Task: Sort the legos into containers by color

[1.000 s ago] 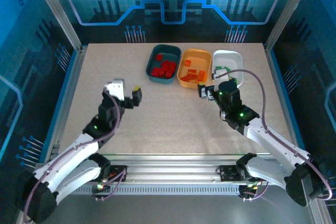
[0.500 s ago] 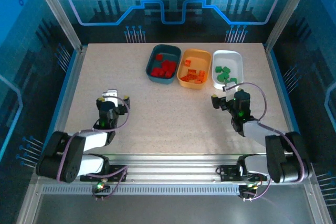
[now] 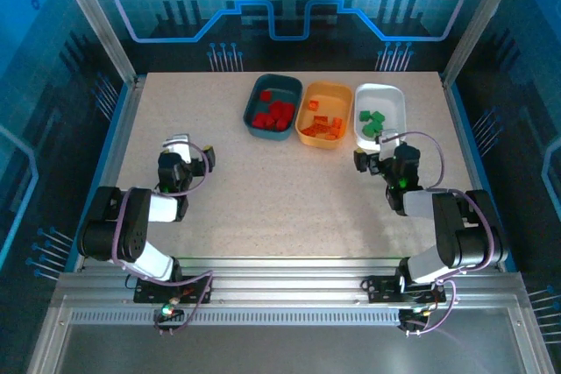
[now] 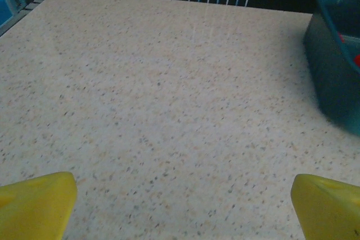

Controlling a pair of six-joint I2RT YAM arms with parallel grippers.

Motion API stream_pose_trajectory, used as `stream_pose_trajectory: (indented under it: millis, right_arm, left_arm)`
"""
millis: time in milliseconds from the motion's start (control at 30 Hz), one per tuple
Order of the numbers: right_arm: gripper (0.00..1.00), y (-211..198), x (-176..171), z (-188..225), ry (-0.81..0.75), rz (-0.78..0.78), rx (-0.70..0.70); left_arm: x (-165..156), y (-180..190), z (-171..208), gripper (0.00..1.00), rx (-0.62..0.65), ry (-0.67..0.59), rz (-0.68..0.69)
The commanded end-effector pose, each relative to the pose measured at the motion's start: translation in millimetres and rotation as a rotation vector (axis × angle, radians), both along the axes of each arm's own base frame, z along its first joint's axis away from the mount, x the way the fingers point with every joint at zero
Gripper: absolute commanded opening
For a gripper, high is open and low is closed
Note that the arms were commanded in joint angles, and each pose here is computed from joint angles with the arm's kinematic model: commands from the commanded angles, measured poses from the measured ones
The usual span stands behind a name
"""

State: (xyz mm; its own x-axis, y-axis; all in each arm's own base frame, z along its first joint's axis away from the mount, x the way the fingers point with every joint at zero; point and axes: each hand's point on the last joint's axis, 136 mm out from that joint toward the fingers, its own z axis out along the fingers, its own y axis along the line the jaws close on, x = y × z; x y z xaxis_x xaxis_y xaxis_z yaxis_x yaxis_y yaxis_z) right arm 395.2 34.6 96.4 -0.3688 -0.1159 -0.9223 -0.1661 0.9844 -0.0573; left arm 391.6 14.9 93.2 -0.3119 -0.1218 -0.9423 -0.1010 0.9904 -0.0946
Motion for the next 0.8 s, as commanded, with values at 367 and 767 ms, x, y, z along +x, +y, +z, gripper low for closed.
stream_pose_trajectory:
  millis: [367,767]
  right_arm:
    - [1.0,1.0,2.3,-1.8,0.013,0.0,0.017]
    - [1.0,0.8,1.6,-3.0,0.015,-0.001,0.016]
  left_arm:
    - [7.0,-19.5,3.1,0.99,-0.017,0.008,-0.114]
    - [7.4,-20.9,1.8,0.99,-0.015,0.017,-0.122]
